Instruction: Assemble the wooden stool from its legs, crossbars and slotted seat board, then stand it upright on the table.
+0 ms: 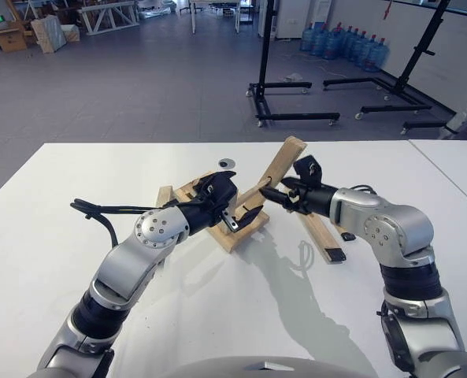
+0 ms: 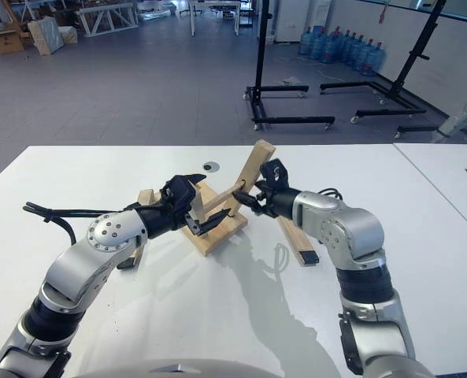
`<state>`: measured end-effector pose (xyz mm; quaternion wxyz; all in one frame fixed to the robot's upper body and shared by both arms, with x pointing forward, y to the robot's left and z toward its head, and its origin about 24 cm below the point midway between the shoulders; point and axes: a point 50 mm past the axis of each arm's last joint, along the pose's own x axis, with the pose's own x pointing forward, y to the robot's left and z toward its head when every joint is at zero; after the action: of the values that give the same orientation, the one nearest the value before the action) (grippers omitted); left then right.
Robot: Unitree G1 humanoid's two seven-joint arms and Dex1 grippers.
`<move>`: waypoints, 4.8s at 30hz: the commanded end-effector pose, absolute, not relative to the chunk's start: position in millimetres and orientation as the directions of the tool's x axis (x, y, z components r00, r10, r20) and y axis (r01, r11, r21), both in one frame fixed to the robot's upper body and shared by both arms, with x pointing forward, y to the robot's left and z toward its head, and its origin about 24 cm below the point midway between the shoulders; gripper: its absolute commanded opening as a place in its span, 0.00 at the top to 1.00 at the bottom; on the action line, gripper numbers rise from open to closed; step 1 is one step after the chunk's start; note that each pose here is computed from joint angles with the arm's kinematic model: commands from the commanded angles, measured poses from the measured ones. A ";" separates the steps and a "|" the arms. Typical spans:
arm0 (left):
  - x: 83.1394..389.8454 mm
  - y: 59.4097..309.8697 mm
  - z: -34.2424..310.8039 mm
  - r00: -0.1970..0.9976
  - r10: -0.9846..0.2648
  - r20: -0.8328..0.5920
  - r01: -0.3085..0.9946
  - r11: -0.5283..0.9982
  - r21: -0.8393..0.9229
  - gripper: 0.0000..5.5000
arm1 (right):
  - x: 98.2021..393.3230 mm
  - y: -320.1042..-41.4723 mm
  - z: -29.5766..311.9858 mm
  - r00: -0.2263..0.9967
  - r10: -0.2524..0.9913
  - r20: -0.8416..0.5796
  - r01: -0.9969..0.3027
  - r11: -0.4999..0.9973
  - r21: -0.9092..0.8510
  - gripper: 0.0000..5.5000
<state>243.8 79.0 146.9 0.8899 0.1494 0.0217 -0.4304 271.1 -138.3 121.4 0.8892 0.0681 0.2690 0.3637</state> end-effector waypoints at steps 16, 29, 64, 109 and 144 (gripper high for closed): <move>282.3 138.9 260.2 0.811 -0.495 0.313 0.548 0.830 -0.108 0.08 | 292.3 -223.6 224.0 0.863 0.480 0.160 -0.493 0.726 0.479 0.37; 311.9 140.5 206.7 0.932 -0.327 0.154 0.328 0.945 0.022 0.08 | 366.1 -201.8 137.3 0.798 0.591 -0.117 -0.566 0.802 0.192 0.37; 201.8 182.4 118.6 0.994 0.105 0.005 -0.104 0.977 0.187 0.08 | 241.1 -156.9 106.9 0.998 0.033 -0.053 -0.021 0.978 0.208 0.37; 235.4 112.6 132.4 0.904 -0.423 -0.071 0.427 0.903 0.057 0.08 | 245.2 -89.6 183.1 0.883 0.464 0.063 -0.462 0.840 0.286 0.37; 281.3 160.6 161.8 0.993 -0.100 0.064 0.099 0.995 0.018 0.08 | 251.8 -171.0 237.7 0.878 0.231 0.420 -0.186 0.972 -0.145 0.37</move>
<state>284.0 162.2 164.6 0.9980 0.0051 -0.0382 -0.0491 259.7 -173.1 225.4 0.9709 -0.1109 -0.2005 0.0697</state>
